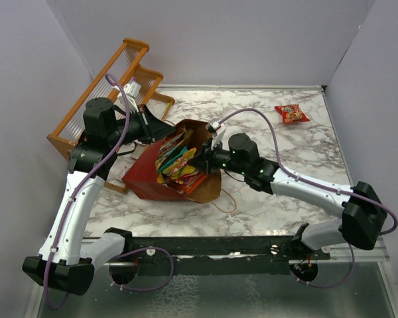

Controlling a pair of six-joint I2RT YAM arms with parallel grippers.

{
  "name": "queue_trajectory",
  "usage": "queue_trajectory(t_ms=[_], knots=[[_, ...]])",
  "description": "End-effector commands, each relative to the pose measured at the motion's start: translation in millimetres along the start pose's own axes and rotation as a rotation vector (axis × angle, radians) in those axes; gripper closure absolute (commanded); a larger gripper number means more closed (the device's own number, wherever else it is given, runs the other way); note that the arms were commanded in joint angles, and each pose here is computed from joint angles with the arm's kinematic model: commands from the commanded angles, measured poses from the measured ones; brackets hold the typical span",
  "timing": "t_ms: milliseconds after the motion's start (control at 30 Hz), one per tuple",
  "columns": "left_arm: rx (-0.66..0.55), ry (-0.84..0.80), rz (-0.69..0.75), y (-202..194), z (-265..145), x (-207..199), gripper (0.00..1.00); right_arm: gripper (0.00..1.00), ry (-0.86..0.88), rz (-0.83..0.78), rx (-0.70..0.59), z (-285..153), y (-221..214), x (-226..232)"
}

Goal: Take the snacks out of the paper bag

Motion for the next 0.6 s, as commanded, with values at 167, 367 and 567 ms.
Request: queue_trajectory(t_ms=[167, 367, 567], knots=[[-0.02, 0.011, 0.022, -1.7, -8.3, -5.4, 1.0, 0.99, 0.025, 0.038, -0.004, 6.5, 7.1, 5.7], [-0.018, 0.028, 0.028, -1.8, -10.1, -5.1, 1.0, 0.99, 0.006, 0.048, -0.019, 7.5, 15.2, 6.2], [-0.026, 0.055, 0.023, -3.0, -11.2, -3.0, 1.0, 0.99, -0.001, 0.053, -0.11, -33.1, 47.0, 21.1]])
Point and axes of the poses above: each gripper's point midway between its finger pads, its own z axis out along the fingers, its own x axis along the line the jaws close on, y = z × x, the point moved 9 cm from there along -z, back along the fingers, and after that the axes turned 6 degrees about -z, right-handed, at the moved point
